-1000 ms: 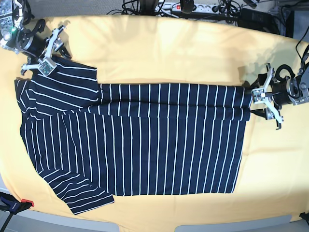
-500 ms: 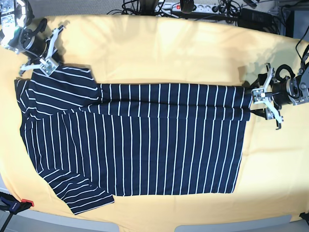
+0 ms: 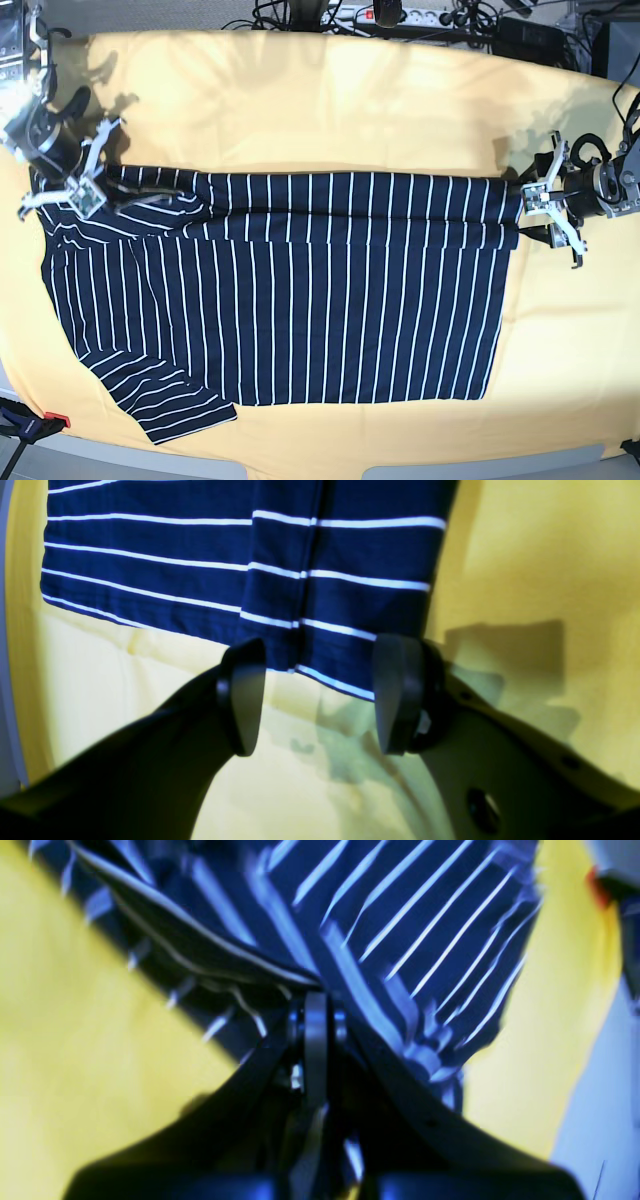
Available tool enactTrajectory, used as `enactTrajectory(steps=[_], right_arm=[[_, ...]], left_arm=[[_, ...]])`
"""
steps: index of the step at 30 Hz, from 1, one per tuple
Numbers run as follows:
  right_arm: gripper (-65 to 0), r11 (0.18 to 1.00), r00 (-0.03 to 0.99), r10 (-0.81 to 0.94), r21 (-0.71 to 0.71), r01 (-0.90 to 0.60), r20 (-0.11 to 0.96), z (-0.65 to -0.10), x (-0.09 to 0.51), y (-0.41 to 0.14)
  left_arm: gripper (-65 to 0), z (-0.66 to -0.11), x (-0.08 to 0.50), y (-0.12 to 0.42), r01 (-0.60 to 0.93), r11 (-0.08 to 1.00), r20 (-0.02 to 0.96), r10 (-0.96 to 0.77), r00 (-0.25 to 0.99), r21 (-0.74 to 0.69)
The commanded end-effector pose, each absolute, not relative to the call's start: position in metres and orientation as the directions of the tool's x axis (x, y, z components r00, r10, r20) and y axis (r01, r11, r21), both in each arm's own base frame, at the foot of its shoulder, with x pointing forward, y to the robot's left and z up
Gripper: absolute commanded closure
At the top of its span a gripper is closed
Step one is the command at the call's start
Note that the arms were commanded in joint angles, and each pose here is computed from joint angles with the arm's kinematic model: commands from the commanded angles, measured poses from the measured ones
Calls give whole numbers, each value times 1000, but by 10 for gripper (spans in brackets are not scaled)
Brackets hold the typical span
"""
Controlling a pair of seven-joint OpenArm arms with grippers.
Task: Fold the T-shirt properly
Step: 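Release and regrasp the striped sleeve with the right gripper, then fold the sleeve inward across the body with the right gripper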
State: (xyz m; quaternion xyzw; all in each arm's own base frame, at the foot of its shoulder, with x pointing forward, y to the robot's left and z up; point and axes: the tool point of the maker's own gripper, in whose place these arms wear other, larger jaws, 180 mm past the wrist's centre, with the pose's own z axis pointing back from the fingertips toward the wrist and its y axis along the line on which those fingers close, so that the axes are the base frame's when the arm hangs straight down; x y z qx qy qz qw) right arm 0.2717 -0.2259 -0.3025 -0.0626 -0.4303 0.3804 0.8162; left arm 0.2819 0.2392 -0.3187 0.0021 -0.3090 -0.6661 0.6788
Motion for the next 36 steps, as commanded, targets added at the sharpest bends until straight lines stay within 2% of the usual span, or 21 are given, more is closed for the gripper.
enactTrajectory(steps=[1,6,10,15,23,30,36], right_arm=[[0,703,289,668,-454,-547,686,-283,284,-225],[0,715,231,619,-418,-560,751,-266,311,-223],[0,732,252,587,-372,-571,769,-277,335,-222],[0,686,256,639,-386,-617,725,-297,365,-209],[0,626,184,706,-483,-612,684,-277,416,-193],[0,562,157,754,-503,-656,638,-296,446,-186],[0,619,168,723,-520,-589,670,-288,480,-184]], left_arm=[[-347,-305,290,243,887,113,414,-905,-94,447],[-347,-303,290,240,887,107,417,-903,-102,449],[-347,-303,290,240,887,107,418,-903,-103,450],[-347,-303,290,240,887,107,418,-903,-103,450],[-347,-303,290,240,887,107,418,-903,-103,450],[-347,-303,290,240,887,107,418,-903,-103,450],[-347,-303,290,240,887,107,418,-902,-103,450]])
